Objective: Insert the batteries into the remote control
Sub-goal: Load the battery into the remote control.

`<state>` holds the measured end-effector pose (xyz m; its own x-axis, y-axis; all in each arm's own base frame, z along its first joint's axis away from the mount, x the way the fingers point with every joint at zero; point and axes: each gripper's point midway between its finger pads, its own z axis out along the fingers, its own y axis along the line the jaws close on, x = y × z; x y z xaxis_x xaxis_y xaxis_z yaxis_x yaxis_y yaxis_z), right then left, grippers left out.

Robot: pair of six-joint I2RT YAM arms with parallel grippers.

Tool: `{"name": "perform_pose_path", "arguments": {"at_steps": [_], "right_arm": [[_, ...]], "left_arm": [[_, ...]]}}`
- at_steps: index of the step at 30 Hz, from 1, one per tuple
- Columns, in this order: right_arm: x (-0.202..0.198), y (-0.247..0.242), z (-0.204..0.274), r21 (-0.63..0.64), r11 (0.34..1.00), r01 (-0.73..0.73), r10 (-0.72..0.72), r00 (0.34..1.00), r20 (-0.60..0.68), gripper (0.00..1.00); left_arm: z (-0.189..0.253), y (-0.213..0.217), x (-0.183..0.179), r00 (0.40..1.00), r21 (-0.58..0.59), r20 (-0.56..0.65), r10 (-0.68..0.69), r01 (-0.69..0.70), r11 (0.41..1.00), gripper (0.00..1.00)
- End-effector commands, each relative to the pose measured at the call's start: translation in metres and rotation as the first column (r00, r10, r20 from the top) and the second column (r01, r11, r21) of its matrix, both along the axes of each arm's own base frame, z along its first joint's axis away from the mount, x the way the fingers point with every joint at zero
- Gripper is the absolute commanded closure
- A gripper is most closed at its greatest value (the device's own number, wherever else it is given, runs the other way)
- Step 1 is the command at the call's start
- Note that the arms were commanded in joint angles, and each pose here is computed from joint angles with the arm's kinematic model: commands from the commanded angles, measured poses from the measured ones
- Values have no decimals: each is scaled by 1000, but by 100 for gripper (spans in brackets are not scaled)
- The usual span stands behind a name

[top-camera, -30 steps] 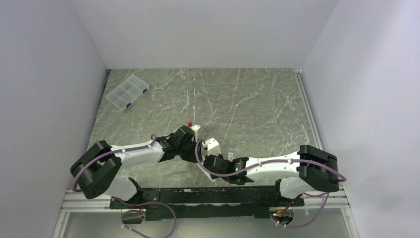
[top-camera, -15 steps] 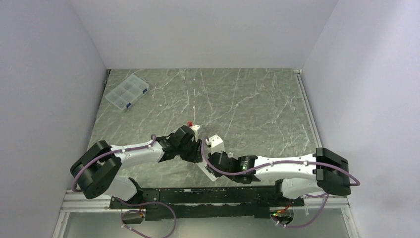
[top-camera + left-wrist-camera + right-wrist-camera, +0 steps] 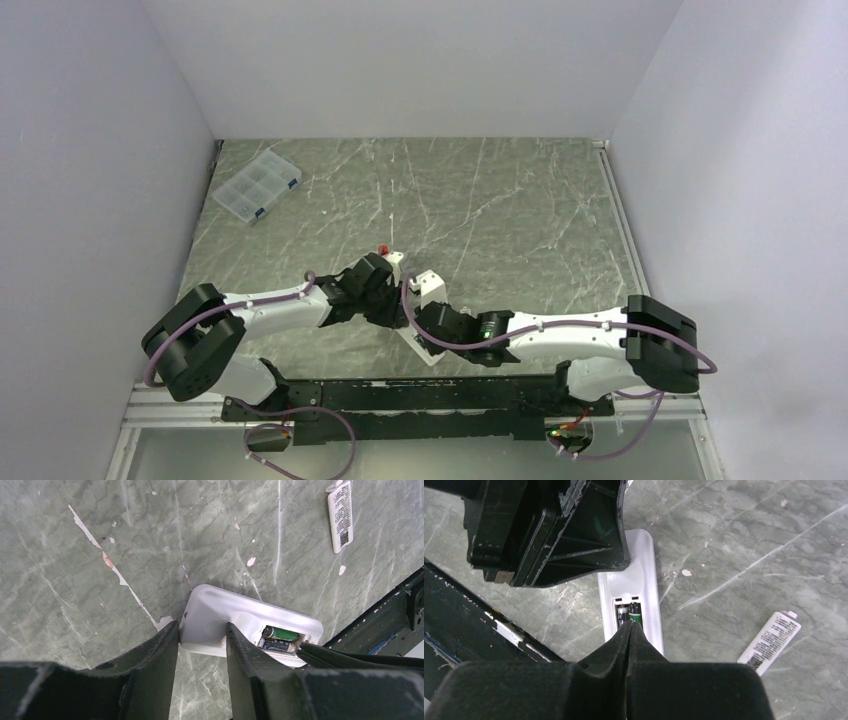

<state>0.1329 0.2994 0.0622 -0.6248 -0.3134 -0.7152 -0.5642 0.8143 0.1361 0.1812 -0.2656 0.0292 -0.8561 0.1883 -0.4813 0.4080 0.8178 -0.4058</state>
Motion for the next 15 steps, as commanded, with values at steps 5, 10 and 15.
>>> {"name": "perform_pose_path", "arguments": {"at_steps": [5, 10, 15], "right_arm": [[5, 23, -1, 65, 997, -34, 35, 999, -20, 100], [5, 21, -12, 53, 998, -34, 36, 999, -40, 100], [-2, 8, -37, -5, 1000, -22, 22, 996, -85, 100]], "left_arm": [[-25, 33, -11, 999, 146, -27, 19, -15, 989, 58], [-26, 33, -11, 999, 147, -28, 19, -14, 989, 58], [-26, 34, -11, 999, 150, -28, 20, -15, 989, 58]]}}
